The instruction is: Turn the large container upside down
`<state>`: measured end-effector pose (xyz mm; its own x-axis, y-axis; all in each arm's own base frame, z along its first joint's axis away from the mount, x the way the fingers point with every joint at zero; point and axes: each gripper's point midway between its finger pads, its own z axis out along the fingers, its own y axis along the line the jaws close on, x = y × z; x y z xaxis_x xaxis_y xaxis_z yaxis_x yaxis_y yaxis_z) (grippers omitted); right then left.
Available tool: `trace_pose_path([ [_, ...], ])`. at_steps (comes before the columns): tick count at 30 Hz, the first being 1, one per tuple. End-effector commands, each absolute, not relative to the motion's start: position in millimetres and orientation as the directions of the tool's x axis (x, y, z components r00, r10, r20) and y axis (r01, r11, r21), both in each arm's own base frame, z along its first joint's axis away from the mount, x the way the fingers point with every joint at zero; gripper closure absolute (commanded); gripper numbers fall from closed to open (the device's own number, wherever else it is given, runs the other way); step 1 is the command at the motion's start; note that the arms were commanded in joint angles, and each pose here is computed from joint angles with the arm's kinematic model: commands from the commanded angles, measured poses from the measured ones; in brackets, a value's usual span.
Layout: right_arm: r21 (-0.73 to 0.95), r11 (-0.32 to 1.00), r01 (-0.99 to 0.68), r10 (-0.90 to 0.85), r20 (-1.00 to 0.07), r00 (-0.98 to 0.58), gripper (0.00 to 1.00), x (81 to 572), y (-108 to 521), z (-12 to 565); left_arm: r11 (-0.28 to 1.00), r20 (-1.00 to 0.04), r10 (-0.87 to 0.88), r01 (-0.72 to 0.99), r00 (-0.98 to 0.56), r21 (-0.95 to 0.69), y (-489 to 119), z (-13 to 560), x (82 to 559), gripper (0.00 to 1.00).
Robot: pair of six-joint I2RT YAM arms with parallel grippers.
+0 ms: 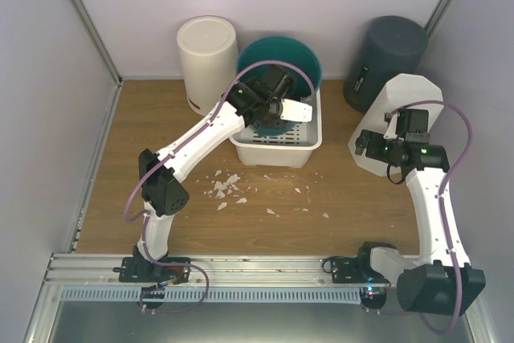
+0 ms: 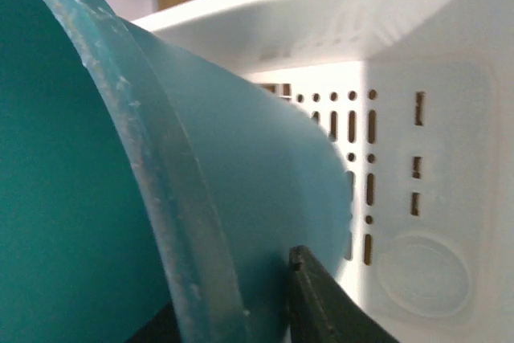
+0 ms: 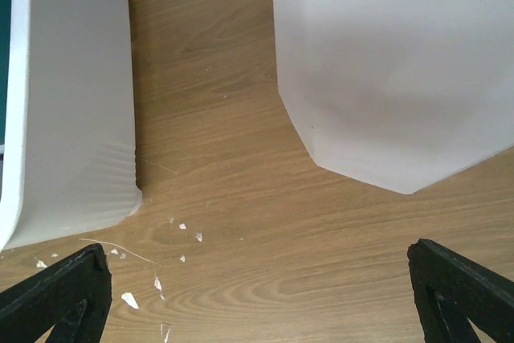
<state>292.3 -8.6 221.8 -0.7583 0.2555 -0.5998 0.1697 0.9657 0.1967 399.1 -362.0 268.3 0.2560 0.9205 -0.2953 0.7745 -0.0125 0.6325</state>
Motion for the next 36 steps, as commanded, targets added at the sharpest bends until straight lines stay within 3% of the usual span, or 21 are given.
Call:
trace_pose_path([
  [1, 0.207, 0.968, 0.139, 0.24, -0.621, -0.746, 0.0, 293.6, -3.5, 225.8, -0.008, -0.269, 0.93, 0.745, 0.251, 0.667, -356.0, 282.2, 403.5, 0.83],
  [10, 0.214, 0.967, 0.135, 0.242, -0.624, -0.743, 0.0, 290.9, -2.4, 228.3, -0.01, -0.251, 0.937, 0.737, 0.244, 0.676, -353.1, 288.7, 401.6, 1.0],
  [20, 0.227, 0.966, 0.121, 0.241, -0.636, -0.733, 0.0, 289.6, 0.6, 236.3, 0.066, -0.339, 0.891, 0.651, 0.303, 0.756, -363.5, 366.9, 369.7, 1.0],
  [26, 0.242, 0.965, 0.1, 0.239, -0.656, -0.716, 0.0, 289.5, 4.3, 249.1, 0.257, -0.536, 0.779, 0.613, 0.327, 0.747, -364.0, 437.6, 343.9, 1.0],
  [31, 0.252, 0.964, 0.088, 0.247, -0.719, -0.649, 0.0, 289.4, 3.8, 281.2, 0.437, -0.742, 0.585, 0.644, 0.327, 0.628, -344.7, 496.0, 317.5, 1.0],
  [36, 0.251, 0.965, 0.074, 0.246, -0.778, -0.578, 0.0, 286.4, 2.8, 319.6, 0.527, -0.865, 0.36, 0.688, 0.35, 0.498, -313.3, 552.2, 278.2, 1.0],
])
